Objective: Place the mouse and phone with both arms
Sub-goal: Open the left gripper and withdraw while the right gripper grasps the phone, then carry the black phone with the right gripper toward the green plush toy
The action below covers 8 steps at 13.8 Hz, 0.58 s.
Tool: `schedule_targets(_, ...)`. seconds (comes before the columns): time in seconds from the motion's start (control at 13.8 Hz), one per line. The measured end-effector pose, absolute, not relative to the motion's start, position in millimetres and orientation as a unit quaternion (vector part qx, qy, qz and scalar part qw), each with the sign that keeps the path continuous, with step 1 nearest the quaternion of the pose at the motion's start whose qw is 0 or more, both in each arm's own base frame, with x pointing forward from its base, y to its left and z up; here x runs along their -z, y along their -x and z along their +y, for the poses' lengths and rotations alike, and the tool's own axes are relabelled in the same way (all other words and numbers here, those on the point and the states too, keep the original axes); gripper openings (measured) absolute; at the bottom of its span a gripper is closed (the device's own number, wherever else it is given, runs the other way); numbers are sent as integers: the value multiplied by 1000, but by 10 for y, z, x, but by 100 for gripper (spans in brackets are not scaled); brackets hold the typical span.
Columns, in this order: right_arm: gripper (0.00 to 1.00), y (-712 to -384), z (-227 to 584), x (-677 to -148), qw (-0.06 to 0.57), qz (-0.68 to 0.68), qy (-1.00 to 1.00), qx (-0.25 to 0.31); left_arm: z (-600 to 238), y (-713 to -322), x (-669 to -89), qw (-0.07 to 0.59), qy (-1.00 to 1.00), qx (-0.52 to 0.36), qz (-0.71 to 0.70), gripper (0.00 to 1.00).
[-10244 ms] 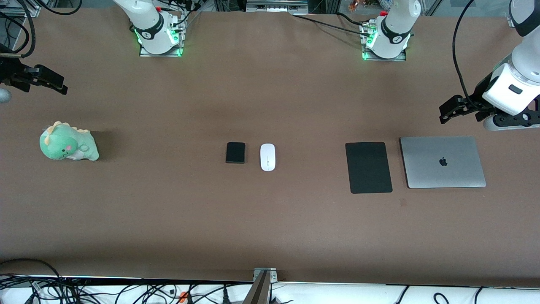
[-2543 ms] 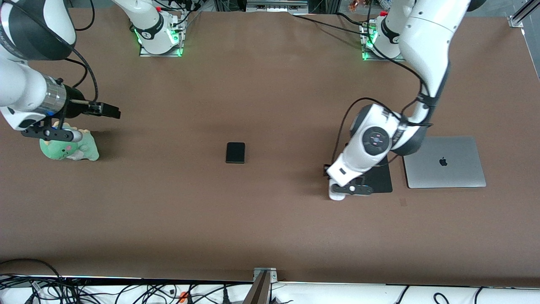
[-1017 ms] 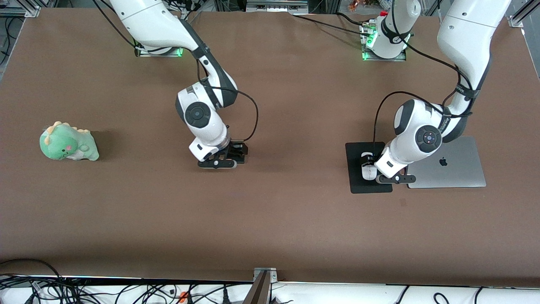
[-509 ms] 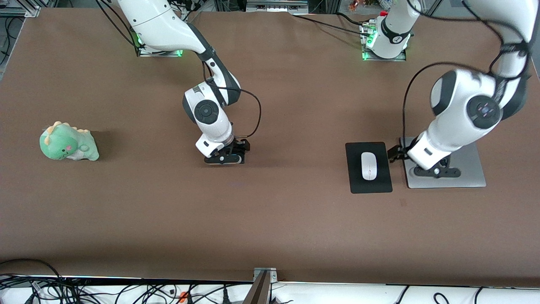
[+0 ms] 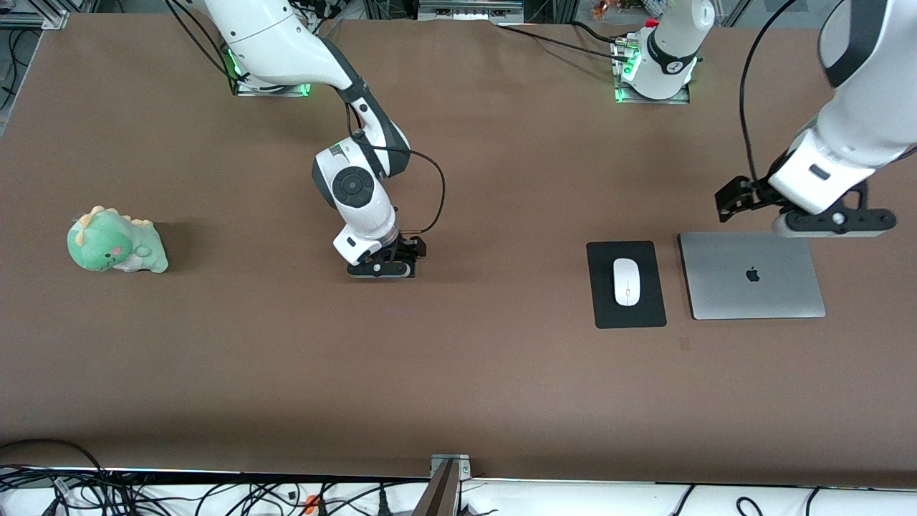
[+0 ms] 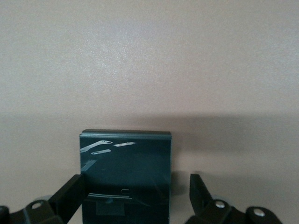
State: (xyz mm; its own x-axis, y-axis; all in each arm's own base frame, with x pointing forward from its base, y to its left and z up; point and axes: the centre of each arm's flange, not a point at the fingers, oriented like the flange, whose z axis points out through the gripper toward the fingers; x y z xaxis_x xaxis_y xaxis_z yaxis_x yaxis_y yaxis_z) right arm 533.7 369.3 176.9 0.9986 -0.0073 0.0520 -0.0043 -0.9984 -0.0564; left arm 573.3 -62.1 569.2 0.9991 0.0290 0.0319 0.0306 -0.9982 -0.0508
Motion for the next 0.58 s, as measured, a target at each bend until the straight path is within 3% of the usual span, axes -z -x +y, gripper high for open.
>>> schedule_targets(0.29,100,-5340,3728,-1788,32,8,999,31,-498,-5648,-6166,25,999,32,-24,100)
schedule_targets(0.58,100,-5306,3776,-1652,30,0,999,38,-536,-5644,-6156,25,999,26,-17,100)
